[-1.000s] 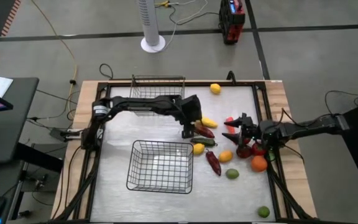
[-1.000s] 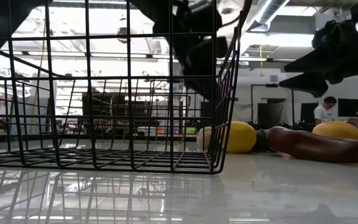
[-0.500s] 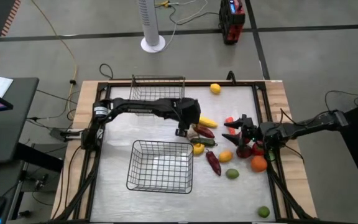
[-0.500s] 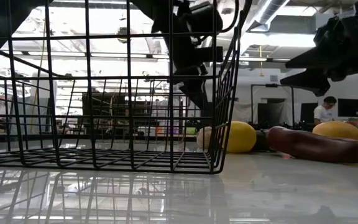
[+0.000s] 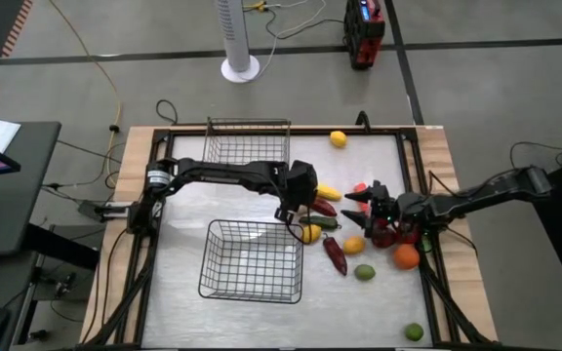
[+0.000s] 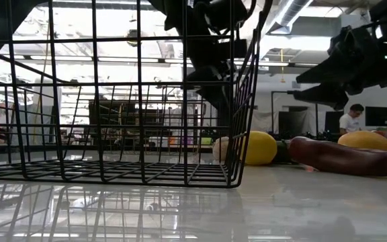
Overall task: Sort produce into baskets
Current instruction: Put the red chili pepper into the top wire basket
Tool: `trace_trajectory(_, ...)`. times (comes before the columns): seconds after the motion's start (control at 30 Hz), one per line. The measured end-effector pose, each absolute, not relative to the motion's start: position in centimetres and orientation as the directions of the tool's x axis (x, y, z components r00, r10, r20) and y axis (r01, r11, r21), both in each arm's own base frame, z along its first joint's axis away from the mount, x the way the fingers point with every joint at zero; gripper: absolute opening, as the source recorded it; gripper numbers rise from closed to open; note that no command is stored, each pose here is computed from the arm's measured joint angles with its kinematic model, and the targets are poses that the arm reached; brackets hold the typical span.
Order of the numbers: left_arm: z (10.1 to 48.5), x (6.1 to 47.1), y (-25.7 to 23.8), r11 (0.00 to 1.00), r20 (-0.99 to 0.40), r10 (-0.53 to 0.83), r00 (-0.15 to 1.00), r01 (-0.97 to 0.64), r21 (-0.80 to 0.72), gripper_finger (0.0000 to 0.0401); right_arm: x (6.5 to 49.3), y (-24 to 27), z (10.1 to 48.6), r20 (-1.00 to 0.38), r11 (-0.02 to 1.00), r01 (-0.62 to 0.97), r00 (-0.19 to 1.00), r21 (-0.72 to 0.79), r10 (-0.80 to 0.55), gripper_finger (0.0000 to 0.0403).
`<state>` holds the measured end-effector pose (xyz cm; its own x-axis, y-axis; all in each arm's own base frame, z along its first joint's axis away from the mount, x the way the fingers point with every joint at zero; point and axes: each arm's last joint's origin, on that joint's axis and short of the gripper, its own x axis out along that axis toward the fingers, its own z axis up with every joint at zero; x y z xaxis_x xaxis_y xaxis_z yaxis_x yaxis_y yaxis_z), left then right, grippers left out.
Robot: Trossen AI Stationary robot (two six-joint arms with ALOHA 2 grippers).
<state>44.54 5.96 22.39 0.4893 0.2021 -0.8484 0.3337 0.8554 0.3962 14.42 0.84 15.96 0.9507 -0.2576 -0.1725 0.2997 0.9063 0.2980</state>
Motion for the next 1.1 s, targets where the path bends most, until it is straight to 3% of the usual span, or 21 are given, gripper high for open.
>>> trace_trajectory(0.33, 22.1, 44.6, 6.7, 0.685, -0.829, 0.236, 0.508, 0.518, 0.512, 0.0171, 14.6, 0.9, 15.7, -0.192, 0.911, 0.304, 0.947, 0.277, -0.258, 0.0324)
trace_trajectory(0.5, 21.9, 44.6, 6.6, 0.63, -0.845, 0.147, 0.514, 0.61, 0.48, 0.0171, 14.6, 0.9, 15.7, -0.187, 0.919, 0.3, 0.948, 0.254, -0.258, 0.0324)
trace_trajectory(0.7, 19.0, 45.4, 6.7, 0.627, -0.873, 0.127, 0.47, 0.644, 0.438, 0.0171, 14.6, 0.9, 15.7, -0.186, 0.923, 0.298, 0.948, 0.244, -0.258, 0.0324)
trace_trajectory(0.93, 15.2, 45.8, 7.1, 0.597, -0.888, 0.294, 0.355, 0.657, 0.46, 0.0171, 14.7, 0.9, 15.9, -0.171, 0.927, 0.292, 0.951, 0.235, -0.256, 0.0324)
trace_trajectory(1.1, 15.8, 45.9, 6.9, 0.595, -0.88, 0.294, 0.373, 0.648, 0.475, 0.0171, 14.7, 0.9, 15.9, -0.168, 0.927, 0.291, 0.952, 0.236, -0.256, 0.0324)
